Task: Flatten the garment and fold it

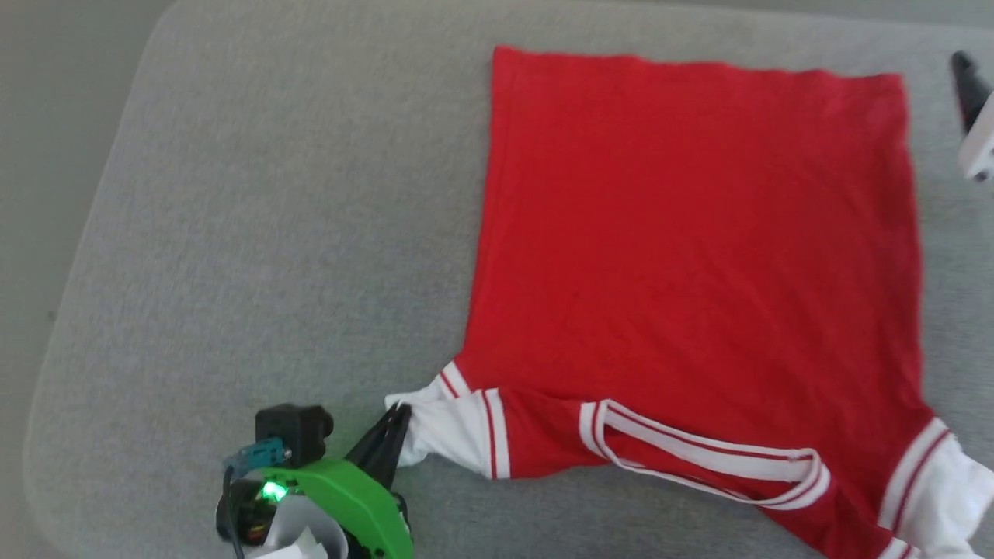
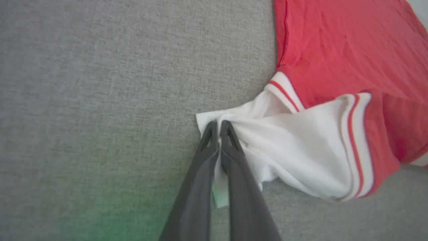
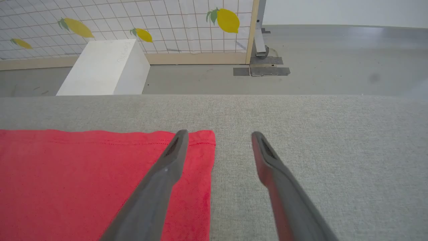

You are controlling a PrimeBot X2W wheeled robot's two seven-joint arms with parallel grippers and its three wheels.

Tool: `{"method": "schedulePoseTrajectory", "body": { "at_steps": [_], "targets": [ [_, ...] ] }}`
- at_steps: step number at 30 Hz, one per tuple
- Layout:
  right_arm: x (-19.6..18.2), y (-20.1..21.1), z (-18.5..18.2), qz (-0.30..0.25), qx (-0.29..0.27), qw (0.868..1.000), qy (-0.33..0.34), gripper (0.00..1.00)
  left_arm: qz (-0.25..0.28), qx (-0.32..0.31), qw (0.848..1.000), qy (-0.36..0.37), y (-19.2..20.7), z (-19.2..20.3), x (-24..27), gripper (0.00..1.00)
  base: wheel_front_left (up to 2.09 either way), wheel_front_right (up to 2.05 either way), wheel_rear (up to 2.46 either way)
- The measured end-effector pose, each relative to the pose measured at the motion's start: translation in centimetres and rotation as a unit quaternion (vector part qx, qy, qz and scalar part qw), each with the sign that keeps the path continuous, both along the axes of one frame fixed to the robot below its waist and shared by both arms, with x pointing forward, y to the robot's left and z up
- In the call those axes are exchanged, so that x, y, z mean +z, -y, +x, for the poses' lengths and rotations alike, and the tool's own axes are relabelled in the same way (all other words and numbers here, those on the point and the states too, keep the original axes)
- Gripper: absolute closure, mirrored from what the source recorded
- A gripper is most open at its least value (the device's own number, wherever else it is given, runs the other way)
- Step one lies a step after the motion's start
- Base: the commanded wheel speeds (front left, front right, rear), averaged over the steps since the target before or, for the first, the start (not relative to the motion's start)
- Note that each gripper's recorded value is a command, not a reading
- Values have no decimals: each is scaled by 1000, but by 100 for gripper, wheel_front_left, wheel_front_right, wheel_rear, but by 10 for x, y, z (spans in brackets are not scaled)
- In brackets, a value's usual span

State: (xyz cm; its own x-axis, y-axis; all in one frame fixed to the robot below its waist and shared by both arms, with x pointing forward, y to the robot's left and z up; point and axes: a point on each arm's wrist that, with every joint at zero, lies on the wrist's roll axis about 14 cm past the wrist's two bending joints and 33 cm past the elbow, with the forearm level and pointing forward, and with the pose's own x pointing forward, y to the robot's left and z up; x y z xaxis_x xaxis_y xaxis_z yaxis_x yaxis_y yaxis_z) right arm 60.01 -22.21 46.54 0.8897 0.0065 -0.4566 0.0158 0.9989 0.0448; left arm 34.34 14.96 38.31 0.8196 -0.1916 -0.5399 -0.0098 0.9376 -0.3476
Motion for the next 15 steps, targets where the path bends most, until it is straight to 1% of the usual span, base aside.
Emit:
{"method": "schedulePoseTrajectory", "body": {
  "at_steps": [5,8,11,12,13,14,15],
  "targets": [
    [-37,-4,21,-10,2,997,-81,0,1,10,1000,-3,-4,7,-10,100,0,0,0],
    [-64,-10,26,-17,7,991,-134,0,1,15,1000,-3,-6,10,-14,100,0,0,0],
    [-91,-17,25,-26,14,982,-189,0,0,21,1000,-5,-7,13,-17,100,0,0,0],
    [-100,-19,24,-30,17,978,-208,4,-1,22,1000,-5,-7,13,-19,100,0,0,0],
    [-105,-21,26,-32,17,975,-219,54,-1,23,1000,-8,-8,13,-20,100,0,0,0],
    [-106,-22,28,-33,17,974,-224,71,-1,25,1000,-8,-8,13,-21,100,0,0,0],
    [-107,-23,31,-37,18,972,-230,98,-1,27,1000,-8,-9,13,-22,100,0,0,0]
  ]
}}
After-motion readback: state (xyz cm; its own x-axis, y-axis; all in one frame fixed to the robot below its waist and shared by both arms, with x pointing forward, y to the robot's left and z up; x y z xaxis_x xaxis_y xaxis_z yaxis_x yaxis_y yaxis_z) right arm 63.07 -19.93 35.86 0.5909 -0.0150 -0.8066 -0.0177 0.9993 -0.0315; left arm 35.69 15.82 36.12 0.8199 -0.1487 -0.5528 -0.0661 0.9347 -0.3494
